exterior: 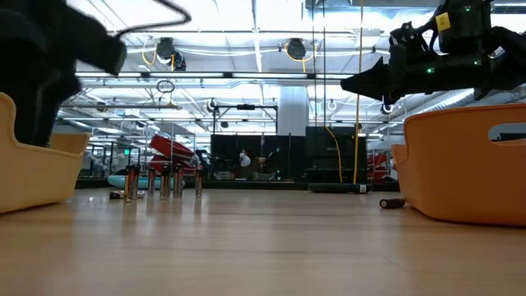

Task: Sort batteries
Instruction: Put the brown battery into the orange bin

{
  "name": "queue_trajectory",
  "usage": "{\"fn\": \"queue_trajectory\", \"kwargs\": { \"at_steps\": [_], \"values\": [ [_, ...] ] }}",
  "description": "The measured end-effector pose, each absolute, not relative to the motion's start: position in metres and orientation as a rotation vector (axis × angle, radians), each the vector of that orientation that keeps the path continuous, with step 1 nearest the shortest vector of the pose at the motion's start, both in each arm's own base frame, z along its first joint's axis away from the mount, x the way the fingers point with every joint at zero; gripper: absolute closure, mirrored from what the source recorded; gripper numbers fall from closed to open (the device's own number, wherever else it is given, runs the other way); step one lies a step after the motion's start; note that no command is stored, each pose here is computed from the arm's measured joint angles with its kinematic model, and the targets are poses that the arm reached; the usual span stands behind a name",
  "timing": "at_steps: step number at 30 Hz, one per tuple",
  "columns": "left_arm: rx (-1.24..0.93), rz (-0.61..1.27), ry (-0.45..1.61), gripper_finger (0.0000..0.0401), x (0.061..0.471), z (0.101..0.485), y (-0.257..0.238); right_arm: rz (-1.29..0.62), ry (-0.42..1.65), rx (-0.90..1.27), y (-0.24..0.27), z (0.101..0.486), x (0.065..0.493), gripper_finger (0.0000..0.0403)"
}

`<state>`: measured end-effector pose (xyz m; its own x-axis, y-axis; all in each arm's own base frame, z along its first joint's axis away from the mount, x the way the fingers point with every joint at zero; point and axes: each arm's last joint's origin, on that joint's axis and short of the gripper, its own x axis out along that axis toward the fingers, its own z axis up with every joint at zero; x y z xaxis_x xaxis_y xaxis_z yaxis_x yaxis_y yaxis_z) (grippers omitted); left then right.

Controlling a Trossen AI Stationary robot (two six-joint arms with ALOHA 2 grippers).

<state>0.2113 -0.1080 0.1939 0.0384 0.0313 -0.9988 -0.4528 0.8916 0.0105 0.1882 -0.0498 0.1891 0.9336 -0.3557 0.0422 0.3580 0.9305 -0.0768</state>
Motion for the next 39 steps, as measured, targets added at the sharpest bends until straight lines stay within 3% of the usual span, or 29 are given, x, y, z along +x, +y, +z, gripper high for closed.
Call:
{"fn": "queue_trajectory", "kwargs": {
  "at_steps": [13, 24, 39],
  "values": [
    [-0.741, 0.638, 1.506, 0.0217, 0.212, 0.187, -0.106, -0.367, -0.037, -0.100, -0.050, 0.190, 0.188, 0.0305],
    [-0.751, 0.842, 1.477, 0.0217, 0.207, 0.169, -0.127, -0.377, -0.088, -0.121, -0.050, 0.195, 0.188, 0.0305],
    [-0.745, 0.908, 1.445, 0.0217, 0.215, 0.159, -0.119, -0.374, -0.114, -0.153, -0.050, 0.198, 0.187, 0.0305]
  ]
}}
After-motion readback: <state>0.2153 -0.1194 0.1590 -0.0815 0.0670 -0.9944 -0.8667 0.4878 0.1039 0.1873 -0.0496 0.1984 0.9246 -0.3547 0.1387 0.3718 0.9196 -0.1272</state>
